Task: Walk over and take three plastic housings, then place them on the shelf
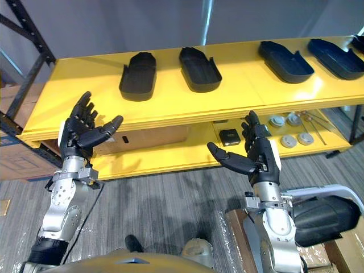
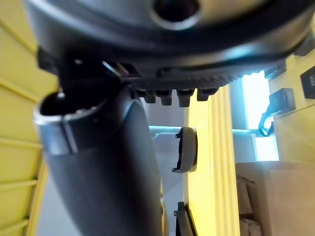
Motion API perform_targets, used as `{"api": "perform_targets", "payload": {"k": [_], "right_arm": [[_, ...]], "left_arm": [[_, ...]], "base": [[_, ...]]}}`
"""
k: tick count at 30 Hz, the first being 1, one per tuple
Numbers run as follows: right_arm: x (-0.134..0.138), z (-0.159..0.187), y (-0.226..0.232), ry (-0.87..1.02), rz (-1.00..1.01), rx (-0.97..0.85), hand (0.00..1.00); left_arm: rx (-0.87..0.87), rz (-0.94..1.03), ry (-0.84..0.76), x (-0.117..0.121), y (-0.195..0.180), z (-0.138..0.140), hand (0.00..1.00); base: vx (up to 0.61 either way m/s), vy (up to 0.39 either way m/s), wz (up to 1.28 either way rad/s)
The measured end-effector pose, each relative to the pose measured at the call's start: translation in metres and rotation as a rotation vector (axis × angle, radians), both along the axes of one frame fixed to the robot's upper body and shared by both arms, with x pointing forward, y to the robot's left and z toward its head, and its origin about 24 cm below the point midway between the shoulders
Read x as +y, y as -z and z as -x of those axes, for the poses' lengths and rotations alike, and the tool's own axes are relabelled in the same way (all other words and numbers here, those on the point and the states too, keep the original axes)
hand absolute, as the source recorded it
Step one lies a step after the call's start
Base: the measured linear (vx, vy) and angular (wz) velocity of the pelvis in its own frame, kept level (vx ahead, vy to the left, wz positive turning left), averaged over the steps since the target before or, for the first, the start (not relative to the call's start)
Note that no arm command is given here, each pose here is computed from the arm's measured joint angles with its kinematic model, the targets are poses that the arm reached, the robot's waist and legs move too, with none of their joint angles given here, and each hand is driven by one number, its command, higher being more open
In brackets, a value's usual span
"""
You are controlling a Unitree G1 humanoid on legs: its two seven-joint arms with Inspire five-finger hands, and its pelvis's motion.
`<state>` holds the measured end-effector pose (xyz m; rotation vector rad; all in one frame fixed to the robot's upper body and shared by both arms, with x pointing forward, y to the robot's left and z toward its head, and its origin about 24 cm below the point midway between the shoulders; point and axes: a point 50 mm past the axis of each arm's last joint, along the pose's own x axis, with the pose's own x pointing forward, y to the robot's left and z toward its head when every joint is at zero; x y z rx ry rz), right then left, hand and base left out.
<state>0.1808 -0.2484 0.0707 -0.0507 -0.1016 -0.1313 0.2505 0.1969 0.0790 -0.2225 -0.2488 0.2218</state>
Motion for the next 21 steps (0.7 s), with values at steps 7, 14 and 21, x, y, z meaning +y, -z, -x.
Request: {"api": "perform_targets", "payload": {"k": [7,14,21], "right_arm": [[0.016,-0.01,0.009,-0.077,-0.052,0.024,1.0],[0.023,-0.024,0.005,-0.115,-0.053,-0.005,1.0],[0.025,-0.029,0.001,-0.129,-0.054,-0.025,1.0]], "left_arm": [[-0.157,-0.035,-0.068,0.01,-0.047,-0.025,1.0],[-0.031,-0.068,-0.22,0.065,-0.068,-0.057,1.0],[0.121,-0.007,-0.298,0.11,-0.076,-0.075,1.0]], "base": [[-0.02,0.001,-0.15],[-0.01,-0.004,-0.09],[0.0,-0.003,-0.04]]}}
